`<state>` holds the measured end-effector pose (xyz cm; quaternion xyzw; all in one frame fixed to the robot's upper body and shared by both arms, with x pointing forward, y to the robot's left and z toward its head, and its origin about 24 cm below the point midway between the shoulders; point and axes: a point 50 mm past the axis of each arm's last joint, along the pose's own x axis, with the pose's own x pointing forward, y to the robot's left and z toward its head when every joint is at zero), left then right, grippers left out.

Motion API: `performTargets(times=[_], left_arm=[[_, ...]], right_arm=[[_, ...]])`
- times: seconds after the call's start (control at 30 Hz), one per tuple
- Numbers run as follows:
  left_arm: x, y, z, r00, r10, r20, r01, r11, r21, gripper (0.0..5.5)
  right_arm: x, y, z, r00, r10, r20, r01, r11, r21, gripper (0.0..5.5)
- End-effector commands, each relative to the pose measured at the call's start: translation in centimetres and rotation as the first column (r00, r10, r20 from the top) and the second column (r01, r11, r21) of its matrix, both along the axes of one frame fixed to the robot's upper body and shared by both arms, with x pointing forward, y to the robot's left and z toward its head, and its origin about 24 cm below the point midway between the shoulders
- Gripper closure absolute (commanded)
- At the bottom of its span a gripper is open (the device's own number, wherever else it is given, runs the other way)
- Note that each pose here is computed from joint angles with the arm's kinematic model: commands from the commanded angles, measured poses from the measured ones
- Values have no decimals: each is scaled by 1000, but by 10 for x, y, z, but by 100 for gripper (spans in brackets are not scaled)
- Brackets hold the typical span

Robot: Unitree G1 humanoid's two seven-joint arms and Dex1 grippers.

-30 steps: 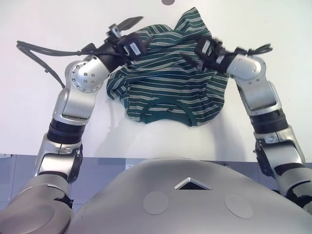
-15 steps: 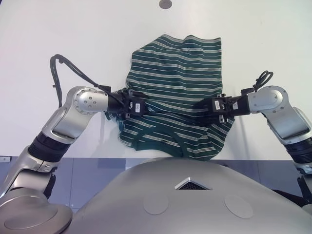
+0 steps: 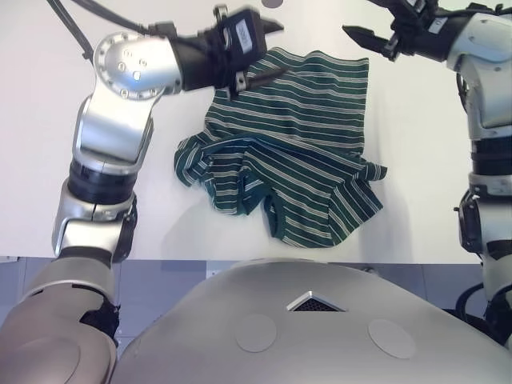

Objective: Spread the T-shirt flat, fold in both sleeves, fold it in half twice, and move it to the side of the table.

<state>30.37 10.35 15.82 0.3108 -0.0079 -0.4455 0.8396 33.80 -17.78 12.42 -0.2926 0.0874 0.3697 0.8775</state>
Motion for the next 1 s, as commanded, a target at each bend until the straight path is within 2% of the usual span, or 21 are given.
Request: performTargets(times=[0.03, 0.13, 0.27, 0.43, 0.53, 0.6, 0.67, 0.73, 0.8, 0.93, 1.0], left_arm=[[21, -29, -69, 994, 53, -94, -36, 984, 175, 301], [18, -44, -111, 984, -9, -180, 60, 958, 280, 301], [33, -38, -142, 993, 82, -82, -34, 880, 473, 301], [58, -15, -139, 950, 278, 142, -309, 768, 561, 301], [65, -19, -131, 925, 341, 167, -379, 793, 477, 301], [60, -33, -133, 942, 321, 98, -331, 842, 425, 301], [43, -43, -153, 967, 249, -60, -199, 878, 436, 301], [17, -48, -178, 954, 166, -248, -48, 905, 423, 301], [-3, -51, -191, 927, 131, -351, 12, 926, 378, 301], [-24, -57, -172, 910, 16, -415, 106, 957, 269, 301], [-16, -57, -144, 933, 46, -356, 28, 979, 201, 301]], right_arm=[[-14, 14, -63, 988, -72, -134, 71, 997, -10, 296], [-18, 16, -70, 985, -117, -126, 122, 992, 29, 296], [-14, 17, -53, 975, -216, -47, 220, 966, 133, 296], [-10, 31, -33, 964, -267, 16, 258, 943, 208, 296], [-6, 44, -29, 966, -259, 25, 247, 942, 226, 296], [-3, 49, -31, 964, -266, 23, 254, 940, 229, 296], [-2, 49, -31, 960, -279, 23, 267, 936, 230, 296], [-1, 46, -31, 958, -285, 29, 273, 937, 217, 296], [0, 40, -30, 952, -304, 35, 290, 933, 215, 296], [1, 37, -29, 947, -319, 43, 303, 928, 215, 296], [1, 36, -29, 948, -314, 49, 299, 933, 198, 296]])
